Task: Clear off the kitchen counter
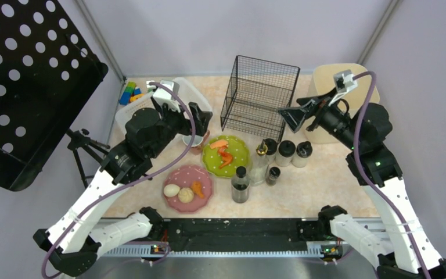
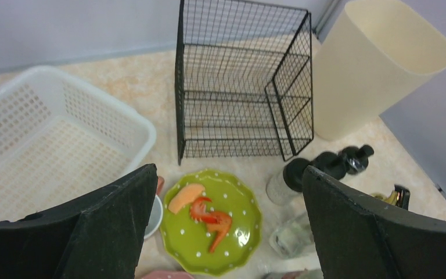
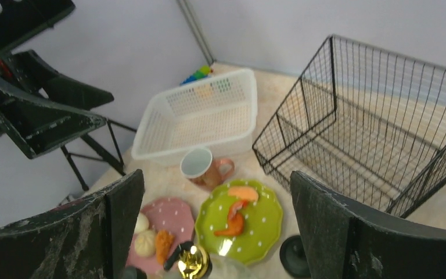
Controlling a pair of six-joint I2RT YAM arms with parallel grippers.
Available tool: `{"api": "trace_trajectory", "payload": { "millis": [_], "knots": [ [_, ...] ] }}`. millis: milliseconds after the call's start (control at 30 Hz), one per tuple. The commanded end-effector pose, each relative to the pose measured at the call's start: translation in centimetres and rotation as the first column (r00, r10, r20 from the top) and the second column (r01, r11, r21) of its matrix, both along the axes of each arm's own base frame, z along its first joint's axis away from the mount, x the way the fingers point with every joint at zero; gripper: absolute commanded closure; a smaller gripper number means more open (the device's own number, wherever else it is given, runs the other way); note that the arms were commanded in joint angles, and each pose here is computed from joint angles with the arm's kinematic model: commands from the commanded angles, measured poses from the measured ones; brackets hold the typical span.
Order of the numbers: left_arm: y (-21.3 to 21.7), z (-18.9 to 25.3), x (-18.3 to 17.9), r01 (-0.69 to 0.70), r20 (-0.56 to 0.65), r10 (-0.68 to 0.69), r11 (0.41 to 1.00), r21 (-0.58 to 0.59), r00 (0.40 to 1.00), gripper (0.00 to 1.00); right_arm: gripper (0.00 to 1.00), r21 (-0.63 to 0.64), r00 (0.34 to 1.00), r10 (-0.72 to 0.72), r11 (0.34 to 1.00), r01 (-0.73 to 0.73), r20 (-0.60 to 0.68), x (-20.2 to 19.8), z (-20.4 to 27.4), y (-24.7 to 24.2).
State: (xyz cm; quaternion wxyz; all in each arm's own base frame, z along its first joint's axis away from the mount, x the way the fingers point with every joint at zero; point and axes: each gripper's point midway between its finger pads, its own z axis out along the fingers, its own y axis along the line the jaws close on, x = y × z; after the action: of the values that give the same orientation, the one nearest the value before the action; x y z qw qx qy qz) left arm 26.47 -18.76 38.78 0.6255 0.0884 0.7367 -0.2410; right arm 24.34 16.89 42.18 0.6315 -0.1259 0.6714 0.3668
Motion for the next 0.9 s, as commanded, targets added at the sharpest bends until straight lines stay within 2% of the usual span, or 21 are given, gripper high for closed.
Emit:
{"api": "trace_trajectory", "payload": {
  "millis": [0, 133, 200, 300, 500, 633, 867],
  "knots": [
    [0.0, -1.0, -1.9, 0.052, -0.041, -0.054, 0.997, -0.048, 0.998, 0.01, 0.07, -0.063, 0.997, 0.068, 0.996, -0.07, -0.04, -2.0, -2.7, 0.3],
    [0.4, -2.0, -3.1, 0.067, -0.066, -0.071, 0.996, -0.053, 0.995, 0.01, 0.1, -0.069, 0.992, 0.098, 0.992, -0.104, -0.084, -3.6, -5.4, 0.2],
    [0.7, -2.6, -3.6, 0.068, -0.095, -0.073, 0.996, -0.056, 0.993, 0.01, 0.16, -0.075, 0.985, 0.122, 0.988, -0.132, -0.123, -4.4, -7.1, 0.4],
    [0.6, -3.4, -4.4, 0.083, -0.132, -0.09, 0.995, -0.063, 0.987, 0.01, 0.19, -0.11, 0.974, 0.141, 0.981, -0.163, -0.179, -5.4, -9.8, 0.3],
    [1.1, -4.9, -5.1, 0.08, -0.174, -0.089, 0.995, -0.059, 0.981, 0.01, 0.2, -0.125, 0.96, 0.175, 0.971, -0.205, -0.22, -7.2, -12.5, 0.3],
    [1.1, -5.3, -5.3, 0.085, -0.179, -0.095, 0.995, -0.061, 0.979, 0.01, 0.21, -0.133, 0.95, 0.17, 0.968, -0.211, -0.263, -7.1, -14.8, 0.6],
    [0.8, -5.9, -5.6, 0.107, -0.187, -0.116, 0.992, -0.059, 0.975, 0.01, 0.25, -0.146, 0.945, 0.199, 0.959, -0.242, -0.259, -6.9, -17.0, 3.1]
  ]
}}
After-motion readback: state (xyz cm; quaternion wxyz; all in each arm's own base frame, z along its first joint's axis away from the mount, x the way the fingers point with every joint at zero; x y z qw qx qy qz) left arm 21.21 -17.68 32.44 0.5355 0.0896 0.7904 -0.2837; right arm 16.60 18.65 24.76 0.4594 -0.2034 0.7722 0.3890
